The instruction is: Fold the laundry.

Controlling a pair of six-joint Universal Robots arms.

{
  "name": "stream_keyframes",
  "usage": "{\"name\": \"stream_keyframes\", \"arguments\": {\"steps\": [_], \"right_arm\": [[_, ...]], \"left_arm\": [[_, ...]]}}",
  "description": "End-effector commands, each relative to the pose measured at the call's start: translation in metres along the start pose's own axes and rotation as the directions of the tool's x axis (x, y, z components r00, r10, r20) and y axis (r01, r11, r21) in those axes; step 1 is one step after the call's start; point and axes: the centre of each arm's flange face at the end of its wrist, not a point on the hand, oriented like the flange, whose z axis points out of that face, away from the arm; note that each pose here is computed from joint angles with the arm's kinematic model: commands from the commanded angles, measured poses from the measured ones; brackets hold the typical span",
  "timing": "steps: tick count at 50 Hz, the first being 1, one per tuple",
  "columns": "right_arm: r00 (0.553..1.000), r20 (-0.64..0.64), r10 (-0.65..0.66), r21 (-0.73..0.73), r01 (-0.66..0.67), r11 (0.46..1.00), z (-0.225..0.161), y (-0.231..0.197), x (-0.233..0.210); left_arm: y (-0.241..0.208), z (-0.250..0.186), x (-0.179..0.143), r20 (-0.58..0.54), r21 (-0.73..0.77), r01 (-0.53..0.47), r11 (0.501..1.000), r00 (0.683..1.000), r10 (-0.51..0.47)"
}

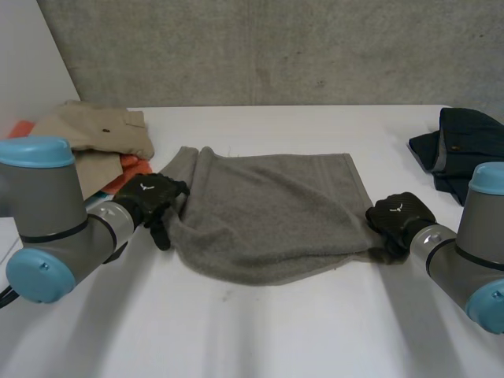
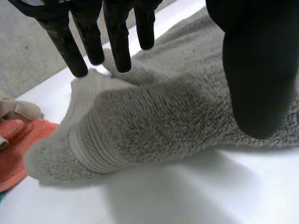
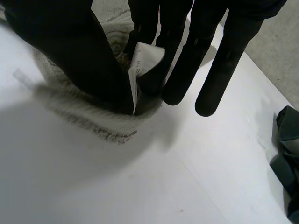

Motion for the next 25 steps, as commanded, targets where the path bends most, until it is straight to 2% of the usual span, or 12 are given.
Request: {"name": "stream_keyframes", "arguments": {"steps": [1, 8, 12, 16, 21, 25], "right_arm": [[0.999, 0.033, 0.029, 0.051, -0.031, 0.998, -0.014, -0.012, 0.001], [0.999, 0.052, 0.017, 0.045, -0.019, 0.999, -0.039, -0.027, 0.012], [0.999, 0.028, -0.025, 0.044, 0.024, 0.999, -0.059, -0.043, 0.028], [0.997, -0.032, -0.070, 0.078, 0.072, 0.994, -0.079, -0.063, 0.050], [0.995, -0.068, -0.069, 0.150, 0.079, 0.986, -0.098, -0.090, 0.067], [0.998, -0.041, -0.054, 0.176, 0.060, 0.982, -0.096, -0.095, 0.065]], "left_arm": [[0.004, 0.009, -0.001, -0.007, -0.031, 0.002, 1.000, 1.000, -0.002], [-0.007, 0.001, -0.011, 0.049, -0.042, 0.014, 0.999, 0.999, -0.012], [-0.031, -0.026, -0.014, 0.066, -0.017, 0.031, 0.999, 0.997, -0.030], [-0.060, -0.062, -0.015, 0.067, 0.069, 0.057, 0.996, 0.996, -0.062], [-0.105, -0.109, -0.025, 0.092, 0.264, 0.083, 0.961, 0.990, -0.111], [-0.108, -0.108, -0.025, 0.075, 0.289, 0.102, 0.952, 0.989, -0.129]]}}
